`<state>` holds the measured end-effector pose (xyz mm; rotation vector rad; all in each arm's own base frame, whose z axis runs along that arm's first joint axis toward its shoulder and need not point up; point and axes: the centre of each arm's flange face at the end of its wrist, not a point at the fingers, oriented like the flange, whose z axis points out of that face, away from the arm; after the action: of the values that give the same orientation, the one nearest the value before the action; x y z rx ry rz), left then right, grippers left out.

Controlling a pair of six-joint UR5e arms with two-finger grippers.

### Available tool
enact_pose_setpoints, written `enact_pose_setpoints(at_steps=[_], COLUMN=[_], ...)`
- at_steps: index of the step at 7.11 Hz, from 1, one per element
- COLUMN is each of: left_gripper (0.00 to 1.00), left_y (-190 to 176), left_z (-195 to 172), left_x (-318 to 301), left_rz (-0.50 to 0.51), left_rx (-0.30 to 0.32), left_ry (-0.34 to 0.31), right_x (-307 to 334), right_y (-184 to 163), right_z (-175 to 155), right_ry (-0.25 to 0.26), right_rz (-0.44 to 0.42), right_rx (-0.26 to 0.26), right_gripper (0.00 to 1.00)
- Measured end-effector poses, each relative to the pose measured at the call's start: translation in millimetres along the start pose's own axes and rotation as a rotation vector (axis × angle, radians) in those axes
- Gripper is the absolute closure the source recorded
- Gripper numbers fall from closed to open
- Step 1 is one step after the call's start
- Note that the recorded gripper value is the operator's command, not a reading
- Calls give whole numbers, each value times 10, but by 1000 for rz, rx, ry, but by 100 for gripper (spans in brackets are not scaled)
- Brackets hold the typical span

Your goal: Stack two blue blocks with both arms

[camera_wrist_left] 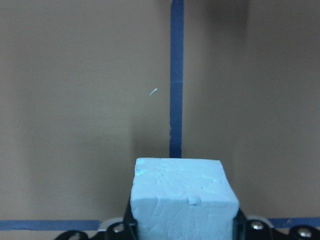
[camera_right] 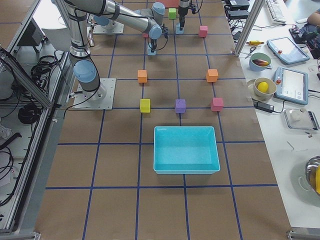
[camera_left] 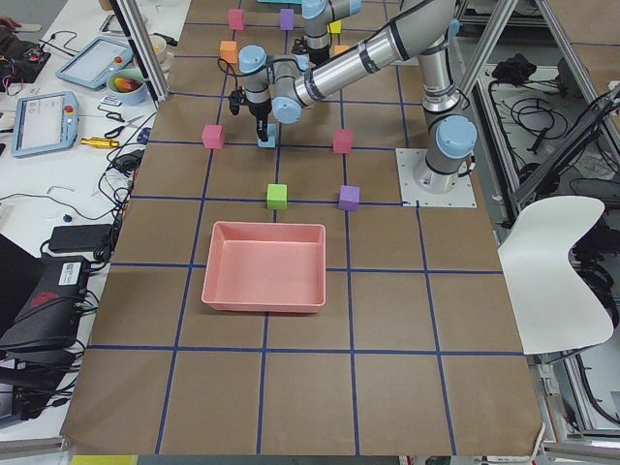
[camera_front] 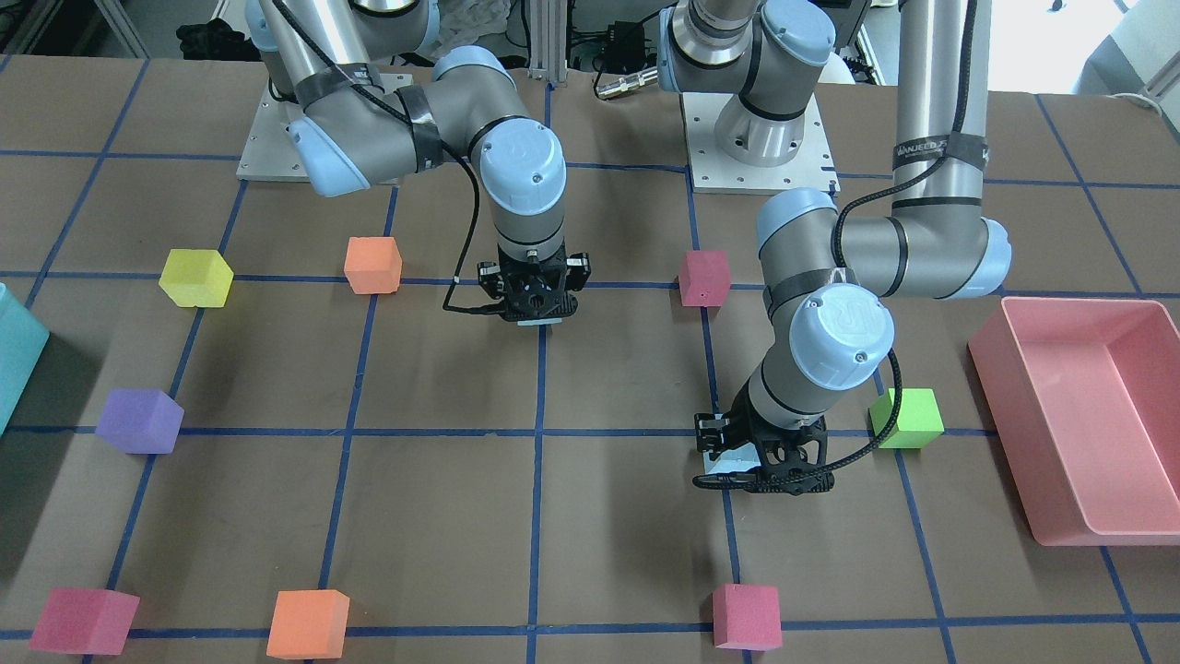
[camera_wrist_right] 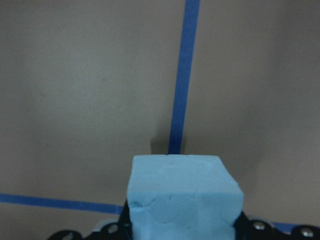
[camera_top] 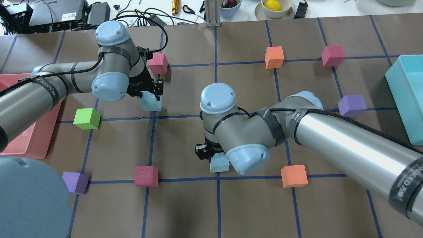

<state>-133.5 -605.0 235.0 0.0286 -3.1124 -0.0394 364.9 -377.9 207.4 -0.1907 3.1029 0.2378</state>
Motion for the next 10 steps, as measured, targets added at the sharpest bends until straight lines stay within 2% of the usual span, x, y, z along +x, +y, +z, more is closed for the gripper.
enact_pose_setpoints(at_steps=[1, 2, 3, 4, 5, 7, 8, 9, 10], left_gripper=[100, 100, 100, 100, 100, 100, 100, 100, 100], left_y=[35, 101, 200, 335, 493, 832, 1070, 1354, 1638], left_z=[-132, -275, -448, -637, -786, -905, -852, -744, -639], left_x=[25, 53, 104, 195, 315, 623, 816, 1073, 1402], left_rz=[3, 5, 12, 22, 26, 18, 3, 1, -1], left_rx=[-10, -19, -26, -33, -41, -53, -71, -95, -115], left_ry=[3, 5, 7, 11, 20, 35, 38, 34, 21], right_x=[-30, -35, -24, 5, 90, 391, 723, 1101, 1491], right_y=[183, 225, 178, 93, -21, -284, -387, -470, -598], right_z=[159, 182, 72, -210, -717, -2185, -2813, -3141, -3188], right_ry=[2, -2, -8, -12, -15, -28, -34, -34, -3], right_rz=[-13, -15, -10, -5, 12, 71, 103, 100, 54], right_rx=[-1, 10, 27, 41, 43, 41, 26, 11, 13], right_gripper=[0, 0, 0, 0, 0, 0, 0, 0, 0])
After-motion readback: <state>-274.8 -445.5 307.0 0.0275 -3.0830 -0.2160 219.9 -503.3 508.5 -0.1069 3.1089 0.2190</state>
